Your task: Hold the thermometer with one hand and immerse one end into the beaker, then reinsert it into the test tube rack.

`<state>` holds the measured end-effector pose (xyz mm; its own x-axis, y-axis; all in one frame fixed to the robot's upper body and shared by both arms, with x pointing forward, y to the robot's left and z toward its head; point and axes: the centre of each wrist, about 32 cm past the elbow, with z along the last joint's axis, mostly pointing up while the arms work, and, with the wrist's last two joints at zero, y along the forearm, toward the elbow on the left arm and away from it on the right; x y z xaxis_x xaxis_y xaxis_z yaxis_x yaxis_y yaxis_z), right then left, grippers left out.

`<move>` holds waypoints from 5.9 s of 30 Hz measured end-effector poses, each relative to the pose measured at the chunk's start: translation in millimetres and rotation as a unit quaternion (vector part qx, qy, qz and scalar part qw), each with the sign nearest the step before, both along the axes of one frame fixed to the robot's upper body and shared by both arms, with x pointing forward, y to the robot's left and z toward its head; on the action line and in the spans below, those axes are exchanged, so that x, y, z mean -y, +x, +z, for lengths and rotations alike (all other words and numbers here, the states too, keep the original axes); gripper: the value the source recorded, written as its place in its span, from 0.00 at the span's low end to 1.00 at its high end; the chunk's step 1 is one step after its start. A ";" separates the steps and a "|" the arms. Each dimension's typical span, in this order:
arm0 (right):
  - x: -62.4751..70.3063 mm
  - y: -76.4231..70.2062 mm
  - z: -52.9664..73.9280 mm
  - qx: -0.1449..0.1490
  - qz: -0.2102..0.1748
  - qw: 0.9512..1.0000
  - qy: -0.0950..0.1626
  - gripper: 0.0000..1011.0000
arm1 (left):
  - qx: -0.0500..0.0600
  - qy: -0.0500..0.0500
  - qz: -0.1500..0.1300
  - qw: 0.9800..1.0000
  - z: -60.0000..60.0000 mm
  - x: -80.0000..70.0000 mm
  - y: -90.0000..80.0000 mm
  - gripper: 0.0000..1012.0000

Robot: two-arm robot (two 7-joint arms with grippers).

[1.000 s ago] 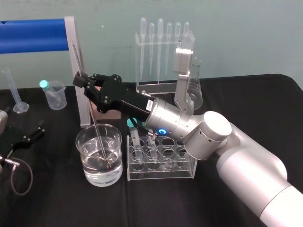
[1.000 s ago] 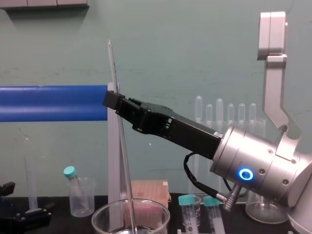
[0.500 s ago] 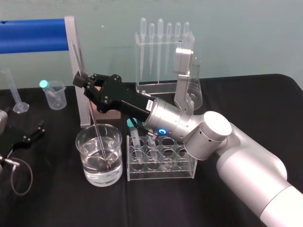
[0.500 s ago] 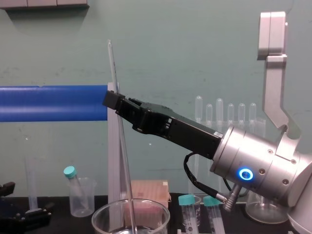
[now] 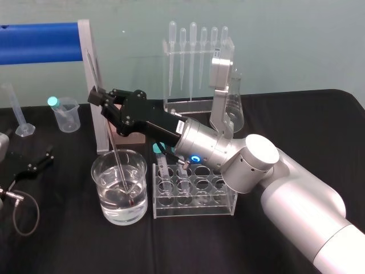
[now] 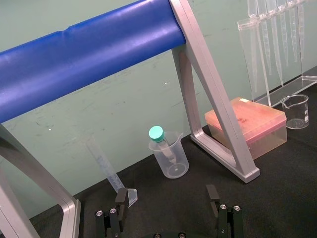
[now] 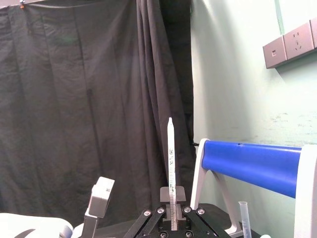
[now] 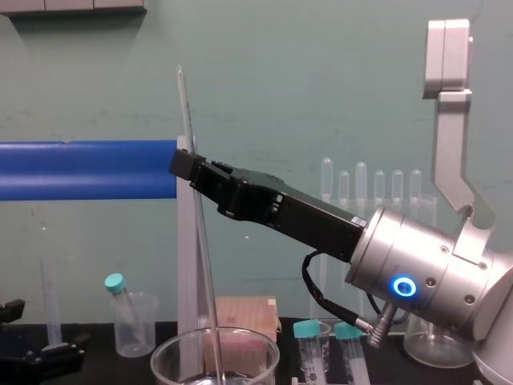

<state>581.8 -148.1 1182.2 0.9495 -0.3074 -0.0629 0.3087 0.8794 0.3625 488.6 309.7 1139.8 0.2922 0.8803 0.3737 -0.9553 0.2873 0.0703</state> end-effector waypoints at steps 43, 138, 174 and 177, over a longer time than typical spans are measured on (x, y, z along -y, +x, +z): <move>14.8 -12.9 50.7 0.081 -0.004 0.995 0.060 0.06 | 0.000 0.000 0.000 1.000 0.0 0.0 0.0 1.00; 133.2 -56.8 -4.1 0.015 -0.214 0.977 -0.013 0.06 | 0.000 0.000 0.000 1.000 0.0 0.0 0.0 1.00; 135.9 -59.4 -19.4 -0.028 -0.216 0.976 -0.025 0.06 | 0.000 0.000 0.000 1.000 0.0 0.0 0.0 1.00; 135.9 -59.4 -19.3 -0.027 -0.216 0.976 -0.025 0.06 | 0.000 0.000 0.000 1.000 0.0 0.0 0.0 1.00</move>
